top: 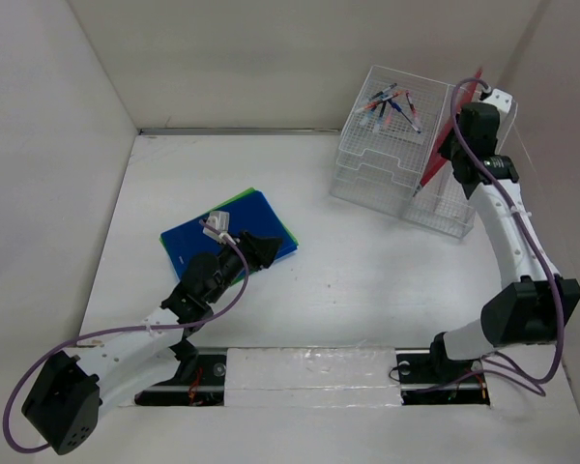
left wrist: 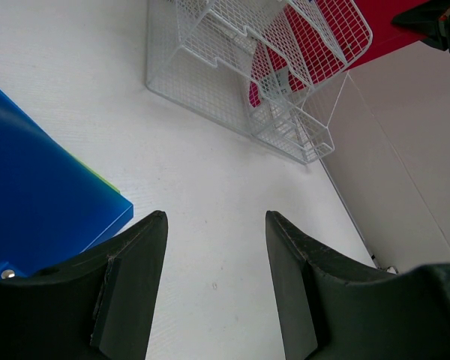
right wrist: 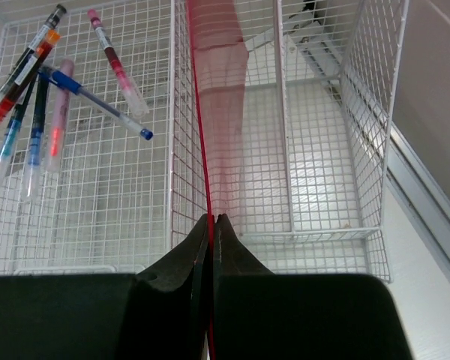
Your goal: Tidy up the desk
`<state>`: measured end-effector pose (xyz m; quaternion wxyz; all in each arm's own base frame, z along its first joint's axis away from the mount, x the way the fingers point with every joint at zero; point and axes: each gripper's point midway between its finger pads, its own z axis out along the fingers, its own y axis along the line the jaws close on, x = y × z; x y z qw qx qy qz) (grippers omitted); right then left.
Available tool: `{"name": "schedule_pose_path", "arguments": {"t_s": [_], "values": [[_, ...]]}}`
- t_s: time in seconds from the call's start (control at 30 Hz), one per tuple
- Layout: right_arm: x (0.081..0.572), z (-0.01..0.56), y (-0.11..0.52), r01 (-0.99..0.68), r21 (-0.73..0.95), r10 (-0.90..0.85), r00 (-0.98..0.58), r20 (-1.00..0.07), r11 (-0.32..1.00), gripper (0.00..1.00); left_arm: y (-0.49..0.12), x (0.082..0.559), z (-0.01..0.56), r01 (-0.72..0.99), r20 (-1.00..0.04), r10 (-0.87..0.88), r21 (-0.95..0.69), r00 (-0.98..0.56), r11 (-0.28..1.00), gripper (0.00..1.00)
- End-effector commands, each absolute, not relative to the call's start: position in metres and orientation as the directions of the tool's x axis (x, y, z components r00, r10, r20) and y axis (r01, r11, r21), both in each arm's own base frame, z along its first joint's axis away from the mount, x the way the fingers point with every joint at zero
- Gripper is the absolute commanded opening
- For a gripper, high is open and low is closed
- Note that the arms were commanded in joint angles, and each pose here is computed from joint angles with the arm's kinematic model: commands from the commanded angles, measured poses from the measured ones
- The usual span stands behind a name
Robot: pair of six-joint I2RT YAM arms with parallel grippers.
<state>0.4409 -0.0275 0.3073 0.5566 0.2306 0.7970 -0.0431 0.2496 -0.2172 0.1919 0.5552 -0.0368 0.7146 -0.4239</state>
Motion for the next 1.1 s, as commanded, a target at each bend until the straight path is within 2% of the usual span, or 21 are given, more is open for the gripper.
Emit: {"name": "schedule_pose_path", "arguments": {"t_s": [0.0,0.17,0.37,0.4,0.47,0.5,0.6,0.7,0.9,1.07], "values": [[0.436,0.308,-0.019,0.353,0.23,0.356,-0.348,-0.867,0.907,0.0,-0.22,0.248,0.208,0.46,-0.763,-0.544,-0.646,-0.35,0.61,0.51],[0.445,0.315,-0.022,0.304,0.276,0.381,-0.376,-0.845,0.912,0.0,-0.22,0.248,0.209,0.462,-0.762,-0.546,-0.646,-0.347,0.608,0.51],[0.461,0.287,-0.025,0.312,0.269,0.39,-0.443,-0.807,0.911,0.0,-0.219,0.248,0.209,0.46,-0.762,-0.547,-0.646,-0.345,0.609,0.51],[0.464,0.282,-0.024,0.305,0.273,0.39,-0.444,-0.807,0.912,0.03,-0.219,0.248,0.208,0.459,-0.762,-0.547,-0.646,-0.345,0.61,0.51],[0.467,0.281,-0.022,0.294,0.287,0.396,-0.439,-0.806,0.912,0.15,-0.219,0.249,0.207,0.456,-0.763,-0.545,-0.646,-0.348,0.612,0.51],[0.469,0.281,-0.019,0.278,0.295,0.395,-0.439,-0.807,0.914,0.28,-0.22,0.249,0.207,0.457,-0.763,-0.546,-0.646,-0.347,0.612,0.51],[0.469,0.294,-0.017,0.275,0.298,0.392,-0.409,-0.824,0.914,0.46,-0.221,0.249,0.206,0.457,-0.763,-0.542,-0.646,-0.352,0.612,0.51],[0.468,0.323,-0.013,0.261,0.301,0.379,-0.337,-0.862,0.917,0.58,-0.221,0.249,0.206,0.455,-0.762,-0.543,-0.647,-0.353,0.612,0.51],[0.459,0.372,0.001,0.222,0.308,0.356,-0.22,-0.908,0.925,0.71,-0.218,0.25,0.207,0.452,-0.763,-0.548,-0.645,-0.342,0.616,0.51],[0.416,0.406,0.024,0.239,0.319,0.339,-0.046,-0.94,0.917,0.82,-0.211,0.249,0.21,0.441,-0.758,-0.57,-0.65,-0.317,0.619,0.51]]}}
